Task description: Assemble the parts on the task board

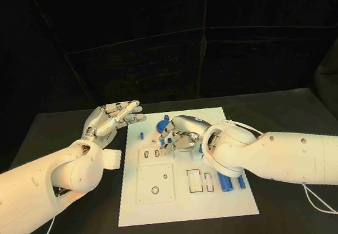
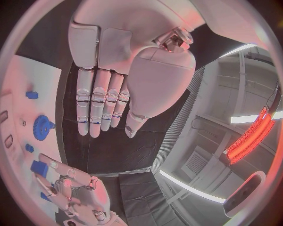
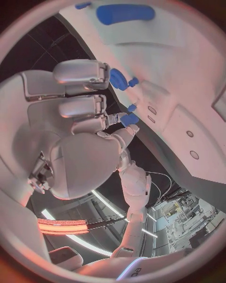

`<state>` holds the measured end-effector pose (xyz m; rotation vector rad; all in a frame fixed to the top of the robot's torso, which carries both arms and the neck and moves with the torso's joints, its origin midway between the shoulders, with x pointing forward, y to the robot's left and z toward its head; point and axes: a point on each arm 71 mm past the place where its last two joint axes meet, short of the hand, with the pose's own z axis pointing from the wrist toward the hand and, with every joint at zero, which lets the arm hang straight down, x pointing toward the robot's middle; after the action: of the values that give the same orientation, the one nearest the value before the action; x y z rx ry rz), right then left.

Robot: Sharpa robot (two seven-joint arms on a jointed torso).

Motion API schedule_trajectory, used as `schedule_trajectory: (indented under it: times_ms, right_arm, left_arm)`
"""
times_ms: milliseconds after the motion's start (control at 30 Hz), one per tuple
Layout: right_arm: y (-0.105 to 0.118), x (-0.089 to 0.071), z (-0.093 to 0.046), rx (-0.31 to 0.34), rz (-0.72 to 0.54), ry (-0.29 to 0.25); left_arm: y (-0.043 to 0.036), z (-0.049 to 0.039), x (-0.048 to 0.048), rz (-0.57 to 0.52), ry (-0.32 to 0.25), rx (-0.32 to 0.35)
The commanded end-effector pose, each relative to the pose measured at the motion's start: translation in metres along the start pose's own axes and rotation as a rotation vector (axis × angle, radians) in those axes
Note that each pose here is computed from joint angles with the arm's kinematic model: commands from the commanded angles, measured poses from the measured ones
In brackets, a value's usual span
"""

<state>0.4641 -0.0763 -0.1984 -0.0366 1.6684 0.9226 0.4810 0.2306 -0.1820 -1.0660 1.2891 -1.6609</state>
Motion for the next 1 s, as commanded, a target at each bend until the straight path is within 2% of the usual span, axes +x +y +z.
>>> schedule_trajectory:
  times_ms: [33, 233, 500, 1000]
  right_arm:
    - [-0.001, 0.009, 0.001, 0.054, -0.075, 0.025]
    - [0.000, 0.022, 0.003, 0.074, -0.100, 0.027]
    - [0.000, 0.030, 0.008, 0.085, -0.110, 0.033]
    - [-0.005, 0.035, 0.012, 0.091, -0.140, 0.039]
  left_arm:
    - [-0.0011, 0.0016, 0.0014, -0.016, 0.008, 0.005]
    - [-0.0009, 0.0023, 0.0007, -0.016, 0.006, 0.005]
    - [-0.0006, 0.0030, 0.0011, -0.017, 0.008, 0.005]
    - [0.0002, 0.0039, 0.0009, -0.017, 0.008, 0.004]
